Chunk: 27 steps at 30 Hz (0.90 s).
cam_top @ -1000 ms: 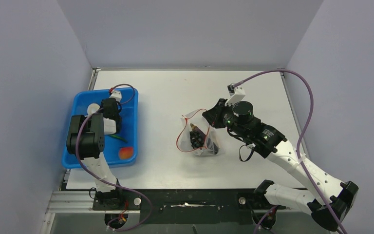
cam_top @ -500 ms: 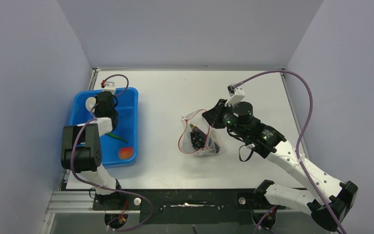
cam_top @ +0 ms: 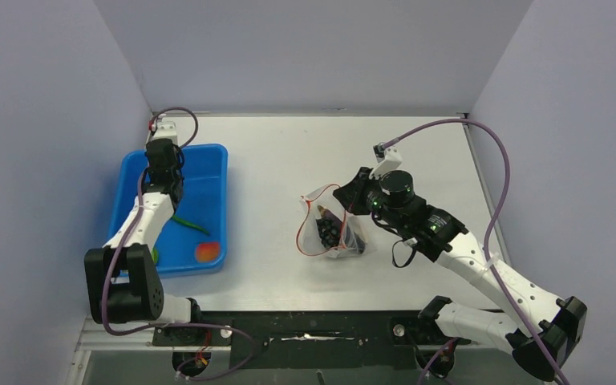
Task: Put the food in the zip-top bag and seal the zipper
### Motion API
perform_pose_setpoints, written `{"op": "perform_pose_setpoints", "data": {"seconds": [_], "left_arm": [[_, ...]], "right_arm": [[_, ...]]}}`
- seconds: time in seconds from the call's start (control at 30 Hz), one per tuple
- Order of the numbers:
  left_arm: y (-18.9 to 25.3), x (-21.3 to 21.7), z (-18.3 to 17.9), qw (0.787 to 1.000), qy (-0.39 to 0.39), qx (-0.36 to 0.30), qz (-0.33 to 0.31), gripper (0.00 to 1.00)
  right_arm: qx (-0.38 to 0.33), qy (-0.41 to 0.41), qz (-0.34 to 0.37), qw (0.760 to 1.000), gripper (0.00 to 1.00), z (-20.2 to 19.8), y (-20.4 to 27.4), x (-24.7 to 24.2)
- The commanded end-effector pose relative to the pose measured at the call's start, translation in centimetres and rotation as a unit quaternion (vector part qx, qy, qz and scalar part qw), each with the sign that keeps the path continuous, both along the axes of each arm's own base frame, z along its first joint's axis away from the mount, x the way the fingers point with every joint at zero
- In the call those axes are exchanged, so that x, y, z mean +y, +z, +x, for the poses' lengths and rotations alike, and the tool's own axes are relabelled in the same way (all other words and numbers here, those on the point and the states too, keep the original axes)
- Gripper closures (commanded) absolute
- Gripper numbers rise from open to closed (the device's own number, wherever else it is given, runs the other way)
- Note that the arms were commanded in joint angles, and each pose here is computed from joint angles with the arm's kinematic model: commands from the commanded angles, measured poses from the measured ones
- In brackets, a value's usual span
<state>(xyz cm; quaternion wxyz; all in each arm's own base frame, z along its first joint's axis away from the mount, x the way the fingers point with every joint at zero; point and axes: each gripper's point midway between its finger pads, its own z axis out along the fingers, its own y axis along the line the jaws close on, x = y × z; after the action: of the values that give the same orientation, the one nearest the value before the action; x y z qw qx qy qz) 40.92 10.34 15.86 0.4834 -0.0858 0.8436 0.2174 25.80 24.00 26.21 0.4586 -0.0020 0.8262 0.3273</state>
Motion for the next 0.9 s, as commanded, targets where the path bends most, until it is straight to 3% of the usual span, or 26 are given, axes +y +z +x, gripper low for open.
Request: {"op": "perform_pose_setpoints", "data": {"seconds": [0.0,0.27,0.6,0.87], "left_arm": [[3.9,-2.7,-1.0,0.994,-0.033,-0.054,-0.084,1.0],[5.7,-7.0,-4.1,0.972,-0.094,-0.107,-0.188,1.0],[9.5,-10.8,-8.5,0.943,-0.156,-0.138,-0.259,1.0],[12.9,-17.6,-11.8,0.864,-0.295,-0.161,-0.375,1.0]], "right_arm": [[-0.024,-0.004,0.036,0.999,1.0,0.9,1.9,0.7],[-0.018,-0.005,0.025,1.0,1.0,1.4,1.4,0.8],[-0.013,-0.01,0.02,1.0,1.0,2.1,1.1,1.0],[-0.018,-0.002,0.039,0.999,1.0,2.6,2.0,2.0]]}}
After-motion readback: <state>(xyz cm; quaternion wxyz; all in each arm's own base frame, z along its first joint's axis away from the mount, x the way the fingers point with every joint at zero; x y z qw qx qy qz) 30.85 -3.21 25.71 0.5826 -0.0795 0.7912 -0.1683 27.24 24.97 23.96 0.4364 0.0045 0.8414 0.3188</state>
